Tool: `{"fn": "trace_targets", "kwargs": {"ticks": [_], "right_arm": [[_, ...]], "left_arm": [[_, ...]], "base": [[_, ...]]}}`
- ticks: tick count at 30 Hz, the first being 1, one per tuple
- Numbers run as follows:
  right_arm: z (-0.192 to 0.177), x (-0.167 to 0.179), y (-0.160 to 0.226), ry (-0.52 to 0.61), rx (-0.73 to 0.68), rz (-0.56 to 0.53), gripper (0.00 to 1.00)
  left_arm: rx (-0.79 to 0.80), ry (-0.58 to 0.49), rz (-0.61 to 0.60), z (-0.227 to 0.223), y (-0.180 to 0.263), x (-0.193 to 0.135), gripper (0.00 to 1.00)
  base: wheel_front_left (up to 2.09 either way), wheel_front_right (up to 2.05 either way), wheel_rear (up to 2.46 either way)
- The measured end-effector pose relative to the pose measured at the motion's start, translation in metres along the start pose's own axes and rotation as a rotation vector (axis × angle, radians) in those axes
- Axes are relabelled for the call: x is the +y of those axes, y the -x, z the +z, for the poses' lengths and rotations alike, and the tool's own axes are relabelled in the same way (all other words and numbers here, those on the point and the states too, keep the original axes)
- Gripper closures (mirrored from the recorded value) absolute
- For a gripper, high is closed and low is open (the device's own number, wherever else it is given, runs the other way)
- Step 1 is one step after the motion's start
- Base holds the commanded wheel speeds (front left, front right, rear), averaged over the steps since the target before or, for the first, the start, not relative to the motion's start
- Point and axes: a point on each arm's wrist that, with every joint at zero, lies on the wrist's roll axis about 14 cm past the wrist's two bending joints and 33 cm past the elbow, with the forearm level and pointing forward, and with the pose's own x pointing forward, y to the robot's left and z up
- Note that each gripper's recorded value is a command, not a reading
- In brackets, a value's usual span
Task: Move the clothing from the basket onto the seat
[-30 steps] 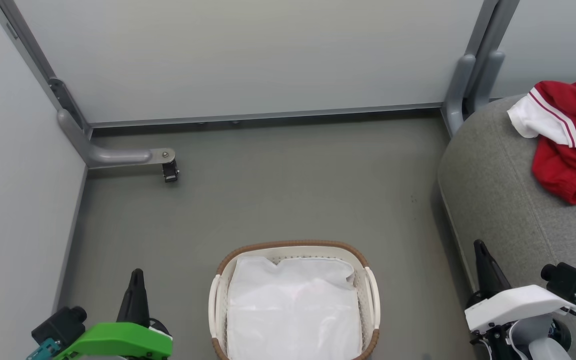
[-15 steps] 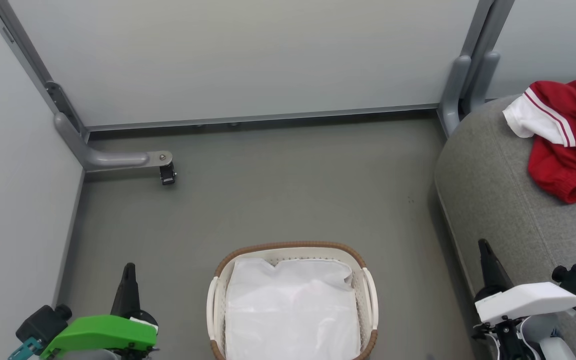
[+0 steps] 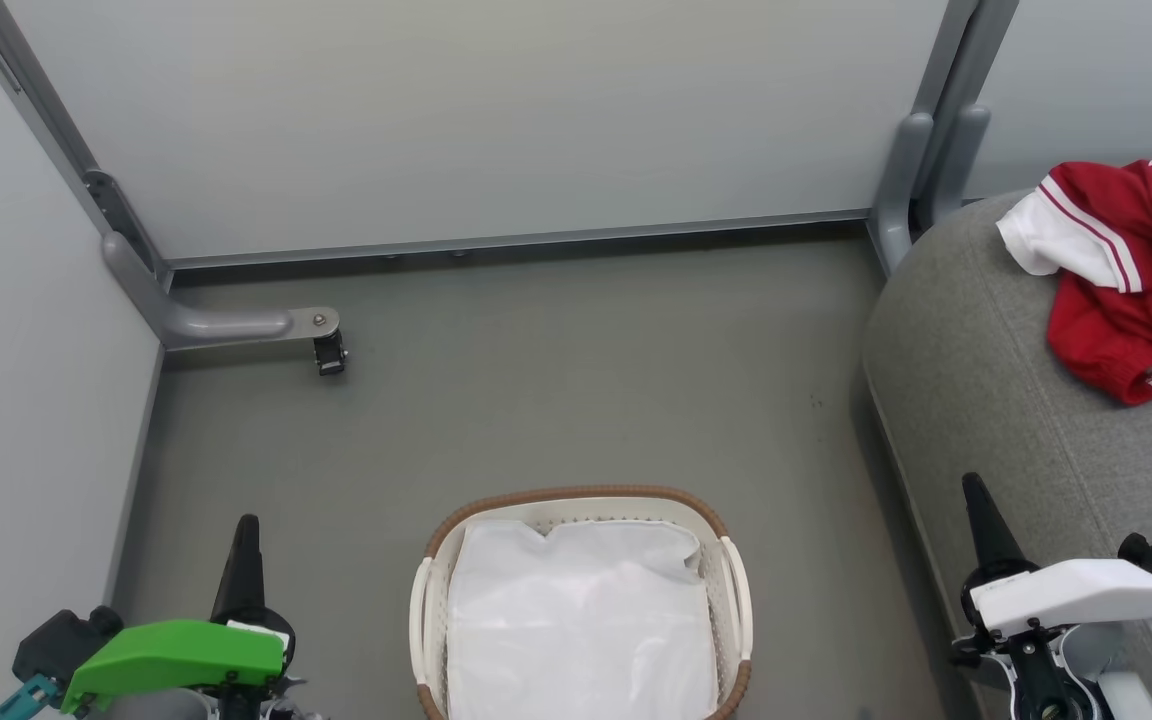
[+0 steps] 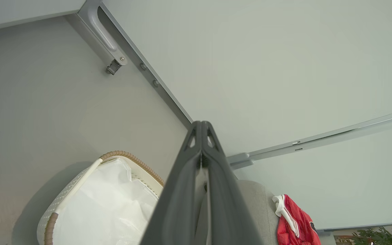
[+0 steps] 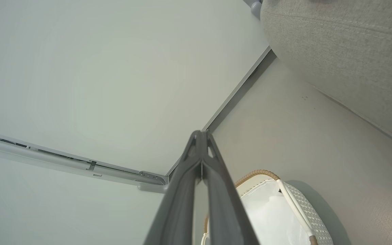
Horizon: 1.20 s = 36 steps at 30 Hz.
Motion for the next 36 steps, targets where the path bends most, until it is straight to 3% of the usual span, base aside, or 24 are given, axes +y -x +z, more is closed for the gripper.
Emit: {"fn": "trace_targets", "kwargs": {"ticks": [36], "right_arm": [[0.018, 0.003, 0.003, -0.340, -0.024, 0.022, 1.00]], "left_arm": [[0.001, 0.309, -0.070, 0.015, -0.010, -0.018, 1.00]], "base": [[0.00, 0.00, 0.00]]}}
